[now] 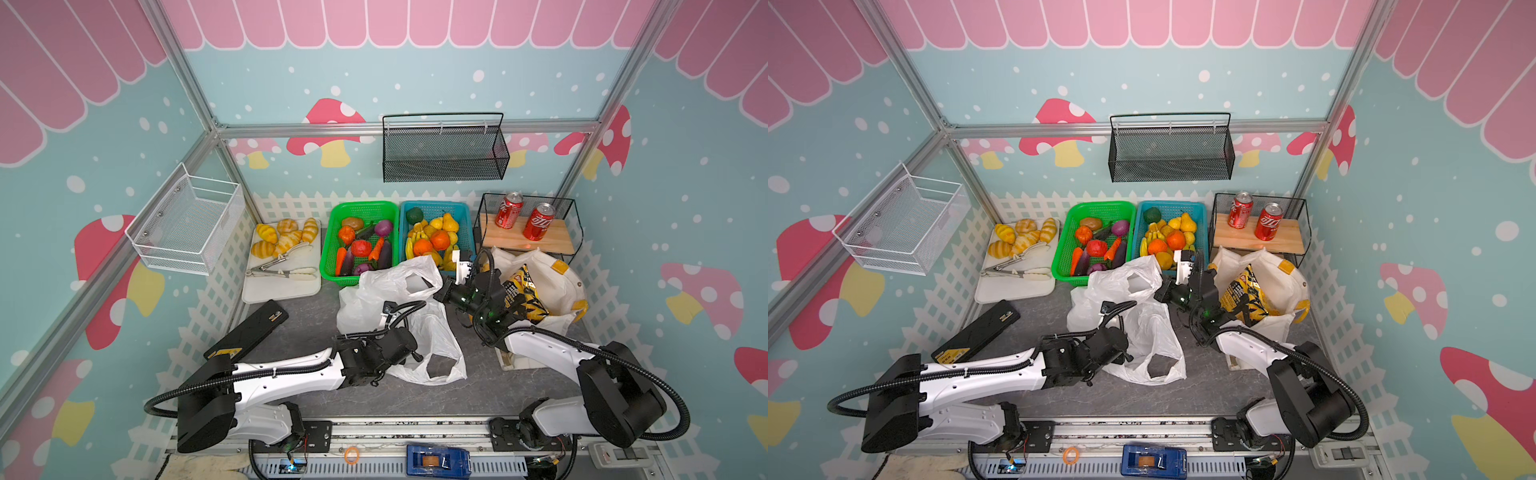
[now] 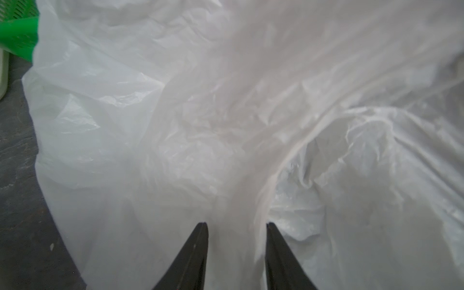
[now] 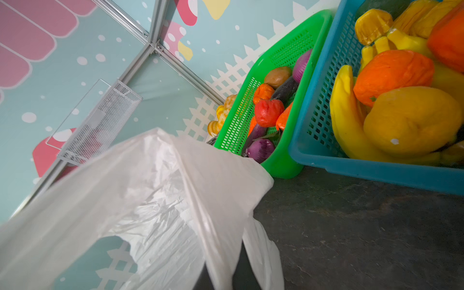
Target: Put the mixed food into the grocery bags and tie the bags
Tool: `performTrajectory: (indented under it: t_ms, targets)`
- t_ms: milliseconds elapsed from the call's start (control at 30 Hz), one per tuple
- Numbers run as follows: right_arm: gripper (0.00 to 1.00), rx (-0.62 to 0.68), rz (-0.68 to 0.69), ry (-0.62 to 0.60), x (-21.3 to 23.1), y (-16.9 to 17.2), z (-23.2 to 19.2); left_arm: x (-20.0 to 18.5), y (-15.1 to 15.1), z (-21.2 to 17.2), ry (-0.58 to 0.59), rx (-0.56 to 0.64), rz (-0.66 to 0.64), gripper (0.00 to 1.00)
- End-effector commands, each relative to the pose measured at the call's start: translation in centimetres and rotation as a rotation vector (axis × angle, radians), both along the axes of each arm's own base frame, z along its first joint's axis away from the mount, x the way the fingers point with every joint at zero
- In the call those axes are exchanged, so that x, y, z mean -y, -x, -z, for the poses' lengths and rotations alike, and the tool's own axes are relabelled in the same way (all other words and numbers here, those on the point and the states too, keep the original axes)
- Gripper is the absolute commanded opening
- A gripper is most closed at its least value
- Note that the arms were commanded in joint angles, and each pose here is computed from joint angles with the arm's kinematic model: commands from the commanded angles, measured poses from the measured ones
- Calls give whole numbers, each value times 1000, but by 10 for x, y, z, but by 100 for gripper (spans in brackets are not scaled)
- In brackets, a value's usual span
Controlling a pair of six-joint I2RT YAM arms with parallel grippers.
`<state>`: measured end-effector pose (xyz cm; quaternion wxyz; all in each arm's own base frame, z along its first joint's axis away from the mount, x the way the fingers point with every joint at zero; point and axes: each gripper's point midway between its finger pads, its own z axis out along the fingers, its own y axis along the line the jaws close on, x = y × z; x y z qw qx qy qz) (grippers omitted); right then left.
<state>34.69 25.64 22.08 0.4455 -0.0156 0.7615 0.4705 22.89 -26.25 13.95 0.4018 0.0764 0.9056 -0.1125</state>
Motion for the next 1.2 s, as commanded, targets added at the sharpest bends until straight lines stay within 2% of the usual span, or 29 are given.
performTrajectory:
  t_ms: [0,67,133,267,433,533,600,667,733,867,967,1033,1167]
  targets:
    - [0,71,-26,196,12,8,5,-7,-8,-61,146,70,20,10]
    - [0,129,-93,319,12,18,7,-18,-1,-86,264,14,82,6]
    - [0,155,-175,419,12,31,13,-41,3,-114,373,-13,90,2]
    - [0,155,-264,485,11,52,25,-87,1,-156,485,-39,47,0]
    - [0,147,-185,546,27,50,31,-96,-14,-158,619,-167,37,0]
    - [0,136,-84,628,46,40,30,-104,-21,-153,608,-171,5,0]
    - [2,122,-86,657,47,38,33,-118,-25,-149,558,-159,-33,0]
    - [10,145,-168,648,35,42,34,-127,-26,-142,501,-159,-60,0]
    - [22,230,-246,634,20,49,25,-123,-24,-134,496,-189,-39,0]
    - [57,580,-309,618,-2,71,-15,-116,-22,-122,514,-243,-23,0]
    - [76,804,-337,594,-19,91,-38,-113,-21,-121,519,-254,-19,0]
    - [80,893,-326,599,-30,98,-49,-110,-22,-121,522,-263,-17,0]
    - [79,989,-350,591,-51,107,-60,-101,-23,-119,514,-272,-2,0]
